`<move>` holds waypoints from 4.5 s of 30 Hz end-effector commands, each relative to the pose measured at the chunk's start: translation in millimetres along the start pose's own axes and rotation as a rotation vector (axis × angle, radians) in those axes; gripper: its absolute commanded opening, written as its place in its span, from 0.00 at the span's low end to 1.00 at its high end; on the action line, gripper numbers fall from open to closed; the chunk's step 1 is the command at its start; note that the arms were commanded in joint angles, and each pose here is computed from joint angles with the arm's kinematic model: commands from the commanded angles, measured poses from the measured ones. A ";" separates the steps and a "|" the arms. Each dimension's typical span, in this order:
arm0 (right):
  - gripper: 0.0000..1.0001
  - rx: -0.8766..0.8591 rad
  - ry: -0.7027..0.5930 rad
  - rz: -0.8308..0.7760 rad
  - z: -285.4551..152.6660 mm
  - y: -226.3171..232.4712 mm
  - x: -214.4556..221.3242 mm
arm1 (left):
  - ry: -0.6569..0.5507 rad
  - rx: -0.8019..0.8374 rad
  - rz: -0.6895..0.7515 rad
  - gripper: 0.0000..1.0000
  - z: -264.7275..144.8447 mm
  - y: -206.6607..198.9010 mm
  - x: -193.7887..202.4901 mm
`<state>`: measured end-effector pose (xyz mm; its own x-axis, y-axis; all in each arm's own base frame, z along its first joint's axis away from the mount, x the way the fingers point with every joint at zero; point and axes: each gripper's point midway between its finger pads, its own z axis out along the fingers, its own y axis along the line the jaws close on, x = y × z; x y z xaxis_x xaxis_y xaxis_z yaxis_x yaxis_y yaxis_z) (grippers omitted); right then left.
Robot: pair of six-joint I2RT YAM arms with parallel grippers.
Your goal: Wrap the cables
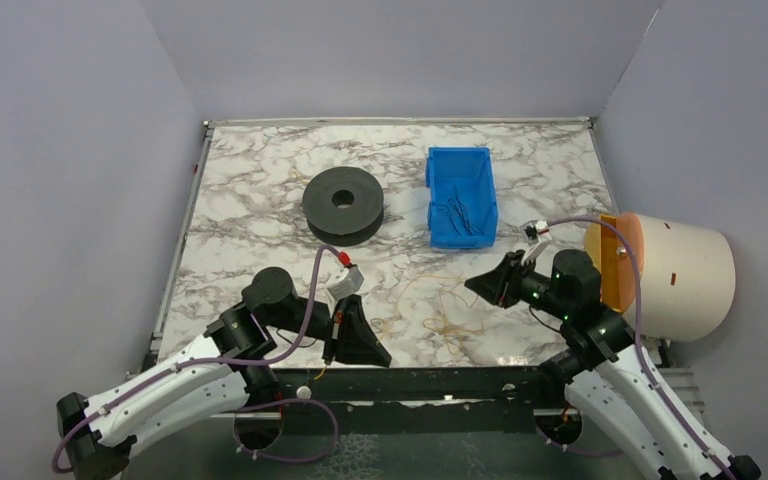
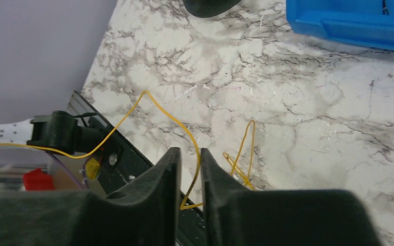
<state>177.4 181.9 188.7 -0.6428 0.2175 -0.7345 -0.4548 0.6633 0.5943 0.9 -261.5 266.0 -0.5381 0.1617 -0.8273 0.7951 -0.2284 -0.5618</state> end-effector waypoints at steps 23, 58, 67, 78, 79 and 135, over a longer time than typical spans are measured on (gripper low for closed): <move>0.65 -0.530 -0.092 -0.416 -52.1 118.8 -46.7 | 0.060 -0.158 -0.083 0.00 7.7 31.9 -3.4; 0.59 -1.194 -0.237 -1.355 -0.9 197.3 16.9 | 0.094 -0.104 -0.229 0.00 1.7 15.2 15.7; 0.49 -1.229 -0.240 -1.442 14.3 216.4 42.4 | 0.081 -0.076 -0.226 0.00 -0.3 6.8 13.8; 0.37 -1.258 -0.258 -1.446 21.4 229.6 49.6 | 0.069 -0.074 -0.217 0.00 -2.0 5.7 15.3; 0.36 -1.260 -0.260 -1.445 21.6 230.1 49.8 | 0.069 -0.072 -0.217 0.00 -2.3 5.0 15.3; 0.01 0.109 0.056 -0.402 26.4 51.3 10.5 | -0.054 -1.418 0.228 0.89 -140.5 154.9 -92.9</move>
<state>162.2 246.5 221.7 -0.3570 -0.1479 -0.9223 -0.7060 0.6893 0.1627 183.3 -202.1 251.3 -0.4034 0.1435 -0.9037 0.5857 0.7992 -0.1345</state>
